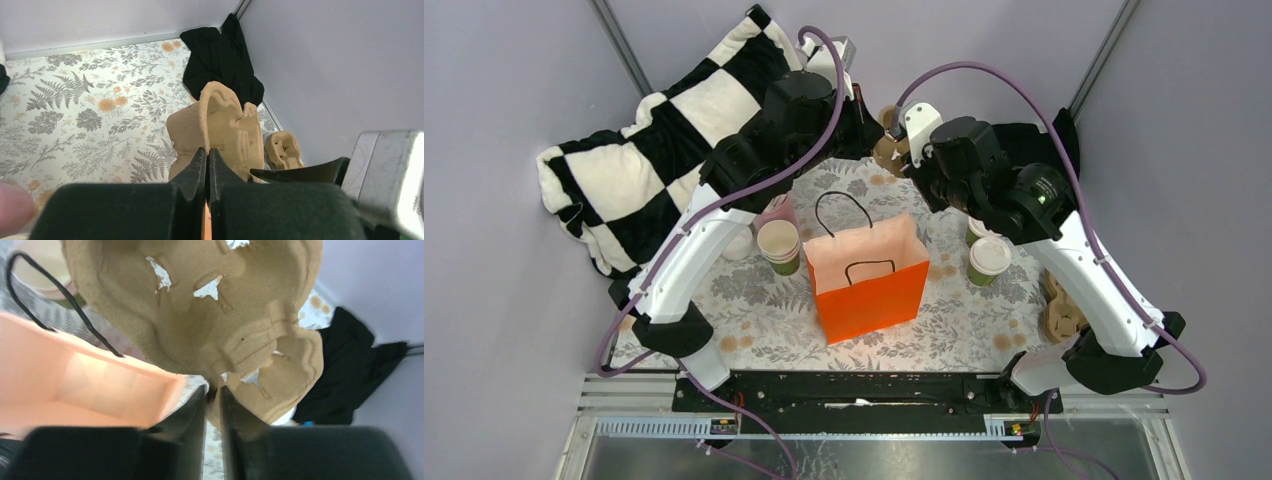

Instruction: Pack the takeout coffee

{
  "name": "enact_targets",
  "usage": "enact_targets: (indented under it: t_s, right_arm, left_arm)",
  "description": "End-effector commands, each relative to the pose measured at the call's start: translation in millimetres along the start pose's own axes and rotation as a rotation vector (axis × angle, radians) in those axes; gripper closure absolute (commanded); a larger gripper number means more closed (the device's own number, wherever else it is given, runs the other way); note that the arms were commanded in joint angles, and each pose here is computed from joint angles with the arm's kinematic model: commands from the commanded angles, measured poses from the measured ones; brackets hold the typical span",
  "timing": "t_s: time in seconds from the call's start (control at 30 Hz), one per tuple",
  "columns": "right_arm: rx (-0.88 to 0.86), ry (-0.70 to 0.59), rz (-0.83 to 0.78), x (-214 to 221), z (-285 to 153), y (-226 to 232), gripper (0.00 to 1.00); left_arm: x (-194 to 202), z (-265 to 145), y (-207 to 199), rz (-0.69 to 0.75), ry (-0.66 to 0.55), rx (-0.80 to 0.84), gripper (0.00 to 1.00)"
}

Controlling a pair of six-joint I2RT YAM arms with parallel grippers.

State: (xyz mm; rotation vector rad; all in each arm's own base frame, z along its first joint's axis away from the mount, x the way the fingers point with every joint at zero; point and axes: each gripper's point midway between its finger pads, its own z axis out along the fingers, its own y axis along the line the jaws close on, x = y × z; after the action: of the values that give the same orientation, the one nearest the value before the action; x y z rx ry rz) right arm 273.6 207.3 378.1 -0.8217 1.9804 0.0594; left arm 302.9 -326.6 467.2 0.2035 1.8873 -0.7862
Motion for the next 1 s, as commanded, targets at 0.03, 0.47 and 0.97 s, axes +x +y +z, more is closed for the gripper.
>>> enact_targets:
  t_s: [0.03,0.47,0.97]
  right_arm:
    - [0.037,-0.064,0.116,-6.1,-15.0,-4.1,0.4]
    - [-0.389,-0.292,0.972,-44.9,-37.0,-91.6,0.13]
    - [-0.932,-0.393,1.334,-59.3,-10.4,-82.6,0.25]
  left_arm:
    - [-41.0,-20.4,1.9,-0.009,-0.149,-0.039,1.0]
    - [-73.9,-66.0,44.8,-0.223,-0.266,-0.076,1.0]
    - [-67.3,-82.2,66.4,-0.472,-0.246,0.1,1.0]
